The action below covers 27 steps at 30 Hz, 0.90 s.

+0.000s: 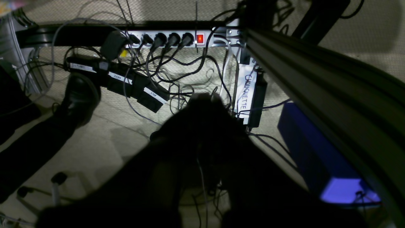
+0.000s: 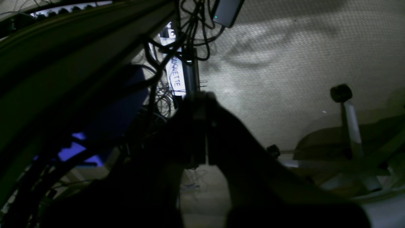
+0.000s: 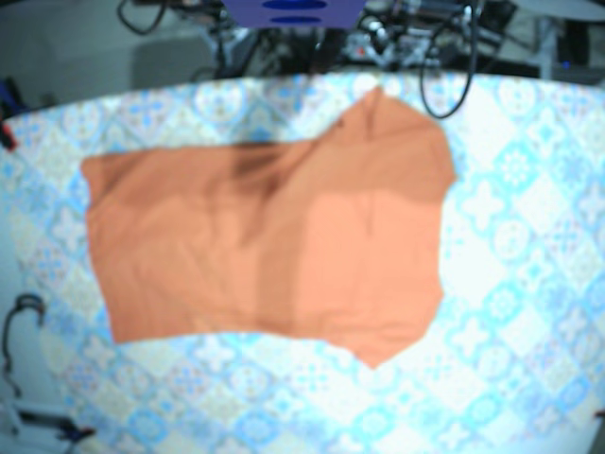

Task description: Fold the T-shirt properly

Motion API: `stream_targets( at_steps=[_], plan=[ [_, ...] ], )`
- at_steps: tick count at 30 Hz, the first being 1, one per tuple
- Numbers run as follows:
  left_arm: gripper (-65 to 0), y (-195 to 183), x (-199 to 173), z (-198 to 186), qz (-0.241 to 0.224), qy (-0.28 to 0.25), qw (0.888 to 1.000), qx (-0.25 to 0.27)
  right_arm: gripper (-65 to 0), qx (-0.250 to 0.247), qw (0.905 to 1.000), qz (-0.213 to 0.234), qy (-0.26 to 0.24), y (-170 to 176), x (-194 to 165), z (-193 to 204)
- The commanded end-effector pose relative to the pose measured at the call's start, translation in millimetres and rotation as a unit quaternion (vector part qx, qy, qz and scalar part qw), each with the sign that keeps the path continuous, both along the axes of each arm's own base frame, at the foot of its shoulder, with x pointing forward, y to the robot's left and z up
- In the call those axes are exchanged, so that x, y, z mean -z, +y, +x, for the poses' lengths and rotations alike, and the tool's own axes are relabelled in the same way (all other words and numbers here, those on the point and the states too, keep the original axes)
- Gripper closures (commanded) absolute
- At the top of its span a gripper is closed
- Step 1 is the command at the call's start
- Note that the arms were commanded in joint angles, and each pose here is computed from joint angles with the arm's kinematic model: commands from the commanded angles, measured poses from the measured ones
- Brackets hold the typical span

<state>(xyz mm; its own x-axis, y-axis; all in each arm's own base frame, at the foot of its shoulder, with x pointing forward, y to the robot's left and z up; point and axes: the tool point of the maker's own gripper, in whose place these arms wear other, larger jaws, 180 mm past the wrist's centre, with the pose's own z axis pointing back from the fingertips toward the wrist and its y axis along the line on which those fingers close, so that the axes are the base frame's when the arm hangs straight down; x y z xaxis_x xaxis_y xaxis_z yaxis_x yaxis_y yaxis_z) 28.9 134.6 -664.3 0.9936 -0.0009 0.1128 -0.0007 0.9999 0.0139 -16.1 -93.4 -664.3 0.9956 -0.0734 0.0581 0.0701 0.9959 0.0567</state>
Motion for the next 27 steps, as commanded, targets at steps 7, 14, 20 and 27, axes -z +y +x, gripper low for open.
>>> stream_targets(
  at_steps=[7,14,20,27],
  plan=[
    [-0.1,3.4,0.0,0.0,0.005,0.004,1.0,-0.001,0.0,-0.002,1.0,0.002,0.001,2.5,-0.2,-1.6],
    [-0.1,3.5,0.0,0.3,0.004,0.003,1.0,-0.005,0.0,-0.002,1.0,0.002,0.001,2.5,-0.2,-1.6],
    [-0.1,3.5,0.0,0.3,0.005,0.003,1.0,-0.003,0.0,-0.002,1.0,0.002,0.001,2.5,-0.2,-1.6],
    [-0.1,3.4,0.0,-0.7,0.005,0.004,1.0,-0.002,0.0,-0.002,0.9999,0.002,0.011,2.4,-0.8,-17.4]
  ],
)
